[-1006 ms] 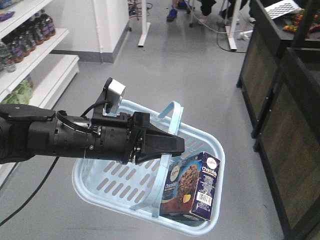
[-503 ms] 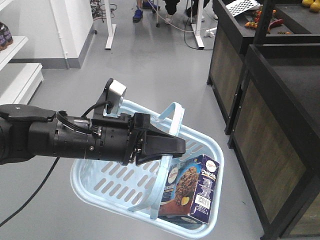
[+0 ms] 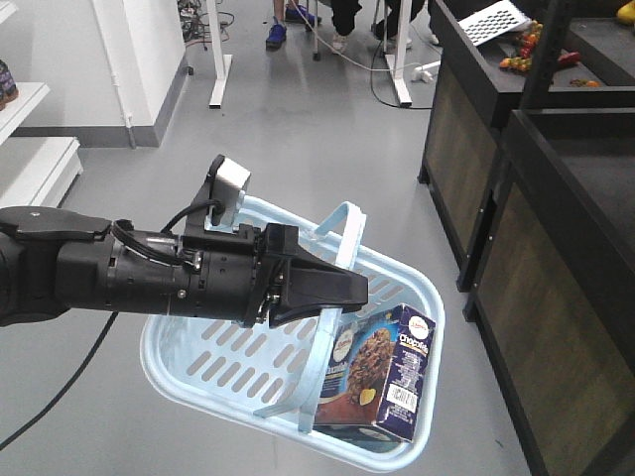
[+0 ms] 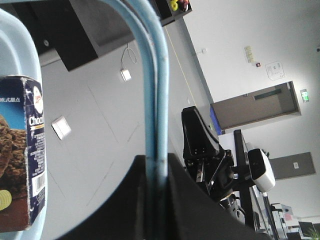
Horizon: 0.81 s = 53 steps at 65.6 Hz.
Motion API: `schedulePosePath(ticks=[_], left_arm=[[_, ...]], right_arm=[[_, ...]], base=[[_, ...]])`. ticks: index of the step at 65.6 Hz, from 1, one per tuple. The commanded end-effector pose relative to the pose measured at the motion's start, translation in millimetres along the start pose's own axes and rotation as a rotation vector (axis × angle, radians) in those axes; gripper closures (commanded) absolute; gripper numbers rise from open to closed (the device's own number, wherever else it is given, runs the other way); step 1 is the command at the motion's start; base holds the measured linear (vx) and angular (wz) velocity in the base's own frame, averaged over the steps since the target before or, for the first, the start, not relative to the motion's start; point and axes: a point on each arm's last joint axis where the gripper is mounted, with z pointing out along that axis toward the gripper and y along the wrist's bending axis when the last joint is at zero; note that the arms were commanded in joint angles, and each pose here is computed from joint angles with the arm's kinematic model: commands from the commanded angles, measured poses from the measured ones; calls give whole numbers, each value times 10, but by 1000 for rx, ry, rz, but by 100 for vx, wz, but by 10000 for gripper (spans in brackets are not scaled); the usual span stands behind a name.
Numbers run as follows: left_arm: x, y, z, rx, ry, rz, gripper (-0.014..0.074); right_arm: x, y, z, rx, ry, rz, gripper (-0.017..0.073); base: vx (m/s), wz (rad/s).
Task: Left arm holds basket, right arm returns cookies
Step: 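Turn the base past the produce counters, basket held in left gripper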
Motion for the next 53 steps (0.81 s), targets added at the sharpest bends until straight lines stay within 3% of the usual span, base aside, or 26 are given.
schedulePosePath(ticks=[1,53], left_arm=[[-50,-323,-64,150,-51,13,597],[-50,-323,-64,150,-51,13,597]], right_arm=[[-12,8,-5,-9,-68,-10,566],[-12,8,-5,-9,-68,-10,566]], base=[[27,8],[28,-1]])
